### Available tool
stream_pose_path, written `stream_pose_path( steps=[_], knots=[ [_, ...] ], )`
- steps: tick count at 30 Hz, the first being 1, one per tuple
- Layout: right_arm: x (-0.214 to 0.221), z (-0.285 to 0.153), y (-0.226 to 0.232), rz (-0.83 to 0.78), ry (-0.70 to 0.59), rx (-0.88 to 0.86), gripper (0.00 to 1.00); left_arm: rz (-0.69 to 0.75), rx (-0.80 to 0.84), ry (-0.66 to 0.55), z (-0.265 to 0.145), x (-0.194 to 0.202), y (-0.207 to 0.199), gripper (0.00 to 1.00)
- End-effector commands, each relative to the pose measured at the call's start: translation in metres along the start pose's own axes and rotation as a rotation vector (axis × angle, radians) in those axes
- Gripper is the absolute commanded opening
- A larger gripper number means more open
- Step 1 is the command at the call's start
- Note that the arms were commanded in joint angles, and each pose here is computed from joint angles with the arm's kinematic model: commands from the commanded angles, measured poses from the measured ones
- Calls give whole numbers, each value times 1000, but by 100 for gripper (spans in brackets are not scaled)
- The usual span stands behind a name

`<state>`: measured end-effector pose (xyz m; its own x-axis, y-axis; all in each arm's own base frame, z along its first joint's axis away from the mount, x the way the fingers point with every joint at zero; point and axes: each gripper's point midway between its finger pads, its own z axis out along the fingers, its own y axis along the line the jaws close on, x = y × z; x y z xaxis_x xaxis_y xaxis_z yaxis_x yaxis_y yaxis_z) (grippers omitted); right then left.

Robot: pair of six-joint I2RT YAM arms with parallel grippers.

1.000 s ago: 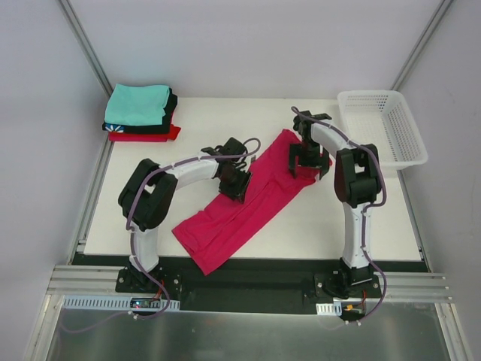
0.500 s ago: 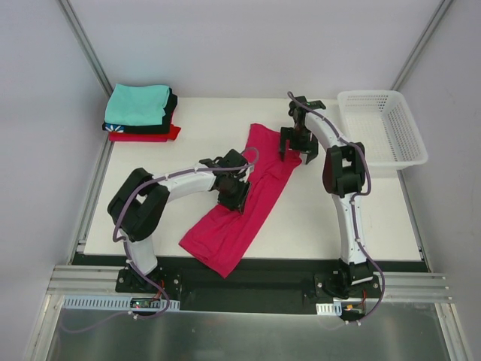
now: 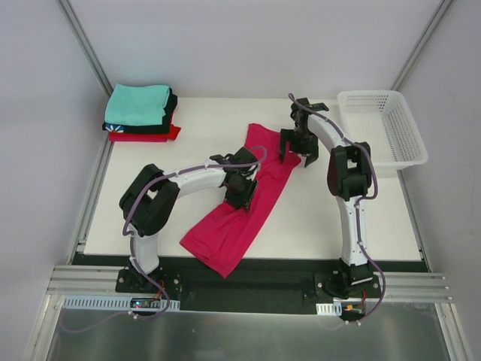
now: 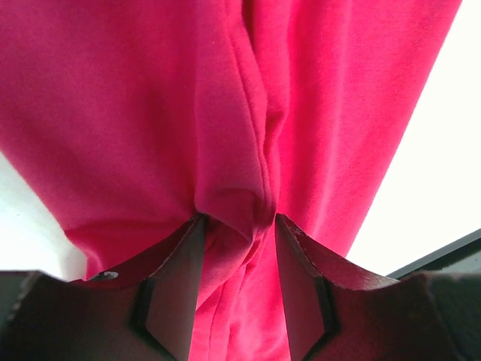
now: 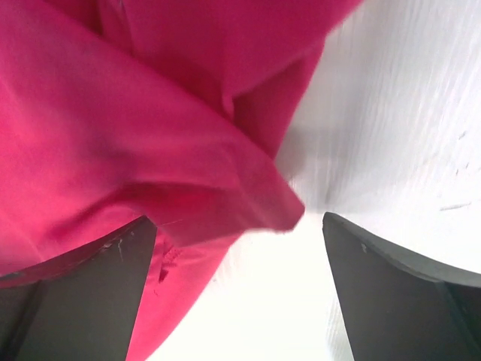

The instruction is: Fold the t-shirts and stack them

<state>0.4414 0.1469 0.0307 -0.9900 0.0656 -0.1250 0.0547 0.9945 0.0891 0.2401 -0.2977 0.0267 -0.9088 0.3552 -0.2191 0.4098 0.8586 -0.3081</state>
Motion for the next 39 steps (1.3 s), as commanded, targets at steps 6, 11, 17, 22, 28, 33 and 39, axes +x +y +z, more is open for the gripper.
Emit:
stream_pose_path(
  steps=[6, 11, 17, 22, 28, 33, 39],
  knots=[
    [26, -98, -1, -46, -131, -12, 96, 31, -68, -78, -39, -26, 2, 44],
    [55, -120, -7, -41, -138, -17, 96, 23, -71, -148, -61, -49, 4, 47],
    [96, -149, -17, 1, -229, -22, 96, 26, -84, -301, -83, -125, 17, 47],
    [135, -181, -15, 15, -355, -94, 96, 10, 41, -456, -96, -198, 15, 46],
    [179, -191, -5, -6, -353, -162, 96, -44, 252, -461, -68, -248, 4, 45],
    [193, -205, -8, -22, -378, -172, 96, -107, 322, -404, -33, -257, 4, 45],
    [204, -206, -10, -29, -366, -180, 96, -201, 348, -365, -10, -262, 20, 45]
  ],
)
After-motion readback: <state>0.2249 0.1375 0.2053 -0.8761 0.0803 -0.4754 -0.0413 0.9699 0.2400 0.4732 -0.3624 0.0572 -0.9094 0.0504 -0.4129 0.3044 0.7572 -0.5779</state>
